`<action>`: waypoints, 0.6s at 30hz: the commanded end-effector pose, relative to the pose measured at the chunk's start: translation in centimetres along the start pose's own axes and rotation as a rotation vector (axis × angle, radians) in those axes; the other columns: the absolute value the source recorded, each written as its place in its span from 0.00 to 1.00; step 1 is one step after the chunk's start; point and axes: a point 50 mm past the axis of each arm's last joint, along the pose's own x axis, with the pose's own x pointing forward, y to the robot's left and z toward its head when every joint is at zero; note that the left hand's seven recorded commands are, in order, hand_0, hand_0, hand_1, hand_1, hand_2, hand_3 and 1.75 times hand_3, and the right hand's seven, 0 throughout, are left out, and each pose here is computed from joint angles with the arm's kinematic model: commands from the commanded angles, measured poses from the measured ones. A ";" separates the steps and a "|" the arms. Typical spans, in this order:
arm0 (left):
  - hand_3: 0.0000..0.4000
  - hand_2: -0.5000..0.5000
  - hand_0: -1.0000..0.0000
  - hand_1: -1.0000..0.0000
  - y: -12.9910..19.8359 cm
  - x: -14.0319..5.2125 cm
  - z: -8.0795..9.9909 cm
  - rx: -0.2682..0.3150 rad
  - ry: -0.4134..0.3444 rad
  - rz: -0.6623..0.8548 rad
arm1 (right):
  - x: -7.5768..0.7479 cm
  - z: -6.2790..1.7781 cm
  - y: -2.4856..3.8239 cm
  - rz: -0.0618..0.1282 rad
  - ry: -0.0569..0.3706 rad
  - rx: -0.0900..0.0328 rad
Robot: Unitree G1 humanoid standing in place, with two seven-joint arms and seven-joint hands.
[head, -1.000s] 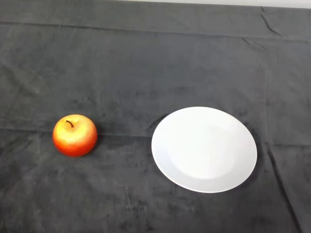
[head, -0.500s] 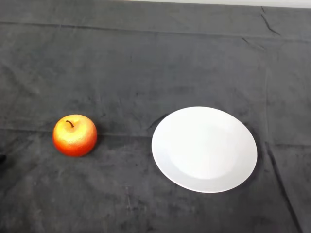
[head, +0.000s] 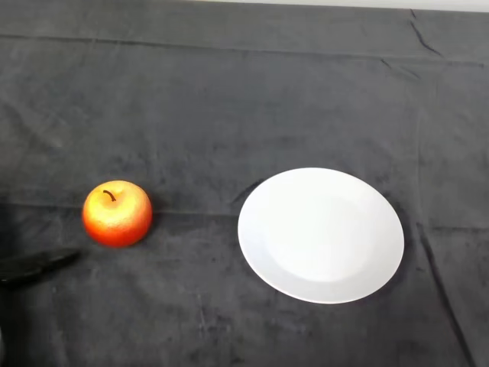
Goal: Move the apple to the plate
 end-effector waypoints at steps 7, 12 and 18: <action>0.00 0.50 1.00 1.00 -3.4 0.6 2.2 0.043 -0.141 -0.147 | -0.04 1.04 0.09 0.003 -0.031 -0.003; 0.00 0.50 1.00 1.00 -4.5 0.2 2.3 0.079 -0.171 -0.221 | -0.04 1.04 0.09 0.003 -0.031 -0.003; 0.00 0.50 1.00 1.00 -6.3 -0.4 2.4 0.110 -0.196 -0.302 | -0.04 1.04 0.09 0.003 -0.031 -0.003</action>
